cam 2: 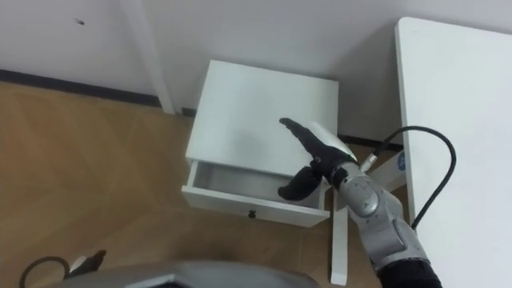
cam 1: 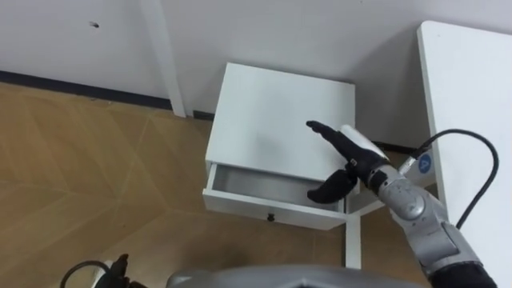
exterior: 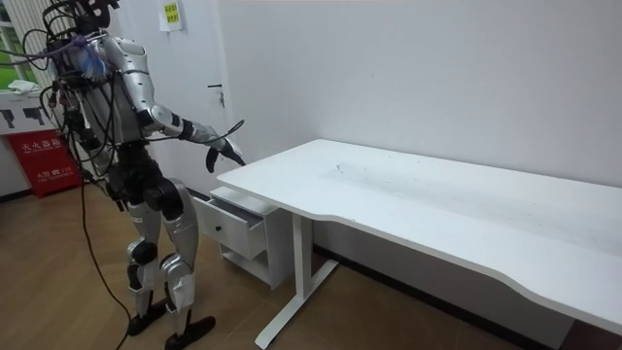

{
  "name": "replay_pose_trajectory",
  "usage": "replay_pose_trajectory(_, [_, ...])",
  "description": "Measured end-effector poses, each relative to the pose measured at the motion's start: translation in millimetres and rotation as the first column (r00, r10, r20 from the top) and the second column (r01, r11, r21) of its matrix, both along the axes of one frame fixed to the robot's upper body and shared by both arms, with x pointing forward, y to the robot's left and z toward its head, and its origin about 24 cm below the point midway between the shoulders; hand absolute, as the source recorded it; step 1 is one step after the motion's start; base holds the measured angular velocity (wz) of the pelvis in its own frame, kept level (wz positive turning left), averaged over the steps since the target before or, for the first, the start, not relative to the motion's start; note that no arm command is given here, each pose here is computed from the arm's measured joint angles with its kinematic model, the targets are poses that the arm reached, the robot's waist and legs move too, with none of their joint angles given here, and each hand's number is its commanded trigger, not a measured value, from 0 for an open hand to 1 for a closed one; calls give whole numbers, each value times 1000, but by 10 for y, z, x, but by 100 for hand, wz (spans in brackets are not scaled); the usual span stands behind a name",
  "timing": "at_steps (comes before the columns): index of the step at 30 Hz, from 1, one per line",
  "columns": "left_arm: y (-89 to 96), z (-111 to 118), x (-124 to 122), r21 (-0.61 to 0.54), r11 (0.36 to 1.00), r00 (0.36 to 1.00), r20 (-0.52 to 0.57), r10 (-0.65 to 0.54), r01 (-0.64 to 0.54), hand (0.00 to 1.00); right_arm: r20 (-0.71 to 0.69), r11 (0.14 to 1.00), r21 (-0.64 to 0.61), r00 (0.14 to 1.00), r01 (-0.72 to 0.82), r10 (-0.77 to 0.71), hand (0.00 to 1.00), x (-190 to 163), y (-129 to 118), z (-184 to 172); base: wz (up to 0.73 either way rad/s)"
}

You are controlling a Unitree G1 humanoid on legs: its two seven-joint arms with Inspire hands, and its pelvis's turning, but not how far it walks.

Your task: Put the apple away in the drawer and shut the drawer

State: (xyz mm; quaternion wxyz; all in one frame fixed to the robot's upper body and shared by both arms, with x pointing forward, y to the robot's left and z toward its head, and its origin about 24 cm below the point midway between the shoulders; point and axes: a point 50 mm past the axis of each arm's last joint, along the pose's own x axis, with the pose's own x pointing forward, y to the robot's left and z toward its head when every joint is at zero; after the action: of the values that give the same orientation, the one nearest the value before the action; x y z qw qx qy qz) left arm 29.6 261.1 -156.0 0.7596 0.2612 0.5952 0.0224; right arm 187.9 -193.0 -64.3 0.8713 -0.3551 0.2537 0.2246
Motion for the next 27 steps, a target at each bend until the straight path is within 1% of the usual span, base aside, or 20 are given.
replay_pose_trajectory(1, [-2,-2,-23,2,1000,1000,-4,2,-2,0,-21,1000,-1,1000,20,-20,0,-34,-31,-53,0])
replay_pose_trajectory(3, [0,-2,-57,14,1000,1000,-7,11,-10,0,-96,992,-23,988,122,-124,0,-196,-182,-245,0])
replay_pose_trajectory(4, [1,-4,-81,16,1000,1000,-13,16,-16,0,-112,989,-30,982,146,-149,0,-235,-220,-284,0])
replay_pose_trajectory(6, [-22,-15,-129,13,998,998,-17,60,-60,0,-172,964,-67,949,256,-264,0,-470,-378,-437,0])
replay_pose_trajectory(7, [-30,-20,-158,14,998,998,-23,67,-66,0,-188,957,-79,938,281,-291,0,-534,-416,-485,0])
replay_pose_trajectory(9, [-53,-38,-212,13,996,995,-42,89,-88,0,-267,915,-149,876,374,-401,0,-804,-575,-659,11])
replay_pose_trajectory(10, [-61,-41,-198,11,996,995,-40,89,-88,0,-283,903,-171,858,395,-429,0,-873,-622,-689,35])
replay_pose_trajectory(12, [-78,-50,-154,2,996,995,-38,89,-89,0,-301,875,-288,830,390,-470,0,-1081,-754,-757,47])
replay_pose_trajectory(13, [-81,-54,-146,0,996,995,-40,88,-88,0,-310,865,-312,819,392,-483,0,-1137,-782,-773,37])
replay_pose_trajectory(15, [-48,-40,-16,5,997,997,-13,77,-77,0,-346,826,-385,765,412,-543,0,-1325,-872,-818,41])
replay_pose_trajectory(16, [-40,-37,-7,6,997,997,-9,76,-76,0,-358,814,-399,746,422,-562,0,-1390,-892,-829,29])
replay_pose_trajectory(17, [-33,-37,-13,7,997,997,-12,76,-75,0,-384,795,-420,709,437,-592,0,-1507,-922,-846,0])
replay_pose_trajectory(18, [7,-27,-15,12,997,997,-13,76,-75,0,-396,788,-420,690,451,-606,0,-1556,-911,-858,-5])
replay_pose_trajectory(20, [71,-14,-30,25,996,996,-24,90,-89,0,-418,788,-408,674,460,-610,0,-1621,-876,-876,-4])
replay_pose_trajectory(22, [97,-5,7,34,996,996,-23,88,-87,0,-421,779,-403,658,481,-624,0,-1653,-877,-877,4])
replay_pose_trajectory(23, [117,0,-6,42,995,995,-32,92,-91,0,-429,767,-400,637,502,-640,0,-1696,-876,-883,9])
replay_pose_trajectory(24, [120,-1,-40,45,995,995,-42,95,-93,0,-439,748,-401,606,528,-663,0,-1739,-879,-891,8])
replay_pose_trajectory(26, [119,-4,-119,45,994,993,-59,100,-97,0,-449,731,-400,577,553,-682,0,-1769,-871,-900,6])
replay_pose_trajectory(27, [123,-4,-196,47,994,992,-75,106,-102,0,-454,722,-398,563,566,-691,0,-1781,-865,-903,15])
